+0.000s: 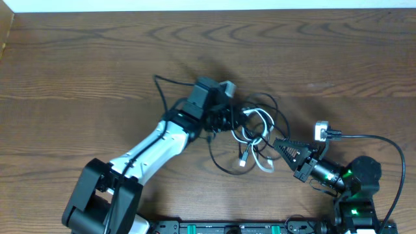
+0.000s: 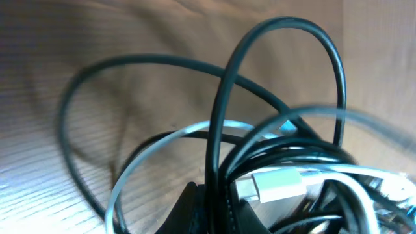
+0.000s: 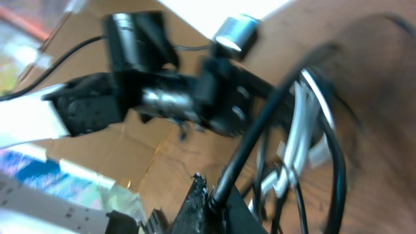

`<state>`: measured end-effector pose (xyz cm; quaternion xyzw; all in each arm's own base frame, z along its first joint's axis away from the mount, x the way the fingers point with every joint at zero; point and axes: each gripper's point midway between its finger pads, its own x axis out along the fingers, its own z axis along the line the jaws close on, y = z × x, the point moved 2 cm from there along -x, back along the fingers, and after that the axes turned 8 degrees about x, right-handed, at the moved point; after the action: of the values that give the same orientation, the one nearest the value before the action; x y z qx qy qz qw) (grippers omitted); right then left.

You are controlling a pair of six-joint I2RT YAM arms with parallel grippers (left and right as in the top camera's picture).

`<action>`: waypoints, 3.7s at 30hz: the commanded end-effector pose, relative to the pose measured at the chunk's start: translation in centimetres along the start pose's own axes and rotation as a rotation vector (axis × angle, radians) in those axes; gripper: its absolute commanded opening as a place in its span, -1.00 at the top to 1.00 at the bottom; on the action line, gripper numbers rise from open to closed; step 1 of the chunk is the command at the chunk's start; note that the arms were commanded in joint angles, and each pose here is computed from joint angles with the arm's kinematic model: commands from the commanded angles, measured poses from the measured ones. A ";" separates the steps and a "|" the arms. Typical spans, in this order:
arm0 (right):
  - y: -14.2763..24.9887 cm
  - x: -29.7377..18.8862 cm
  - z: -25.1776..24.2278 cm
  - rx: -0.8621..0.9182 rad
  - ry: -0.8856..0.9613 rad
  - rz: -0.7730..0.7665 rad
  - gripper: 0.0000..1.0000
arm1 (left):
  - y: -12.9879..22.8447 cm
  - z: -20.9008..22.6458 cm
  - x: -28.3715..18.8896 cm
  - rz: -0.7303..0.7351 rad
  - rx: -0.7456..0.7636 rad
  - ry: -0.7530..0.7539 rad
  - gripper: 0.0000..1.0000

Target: Untangle cables

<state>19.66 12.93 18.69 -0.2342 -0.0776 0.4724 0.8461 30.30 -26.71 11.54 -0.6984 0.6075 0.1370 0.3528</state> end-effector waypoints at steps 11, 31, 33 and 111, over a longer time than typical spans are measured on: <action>1.9 -1.0 -5.9 0.277 0.295 -0.023 -0.15 | -2.7 2.9 -1.4 -0.105 -0.346 -0.071 0.85; 2.1 -1.0 -6.0 0.287 0.303 -0.019 -0.99 | -0.1 8.3 -2.5 -0.079 -0.250 -0.417 -0.43; 2.1 -1.1 -6.1 0.287 0.306 -0.023 -0.98 | 0.2 8.3 -2.3 -0.075 -0.201 -0.448 -0.43; 3.7 -2.9 -10.0 0.407 0.536 -0.060 -0.98 | -3.1 2.8 -11.5 -0.155 0.726 -0.696 -0.97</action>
<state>18.45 9.27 8.03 -0.1625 0.2404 0.3857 0.8758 31.01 -16.59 17.46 -0.5860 0.3998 0.1584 0.6868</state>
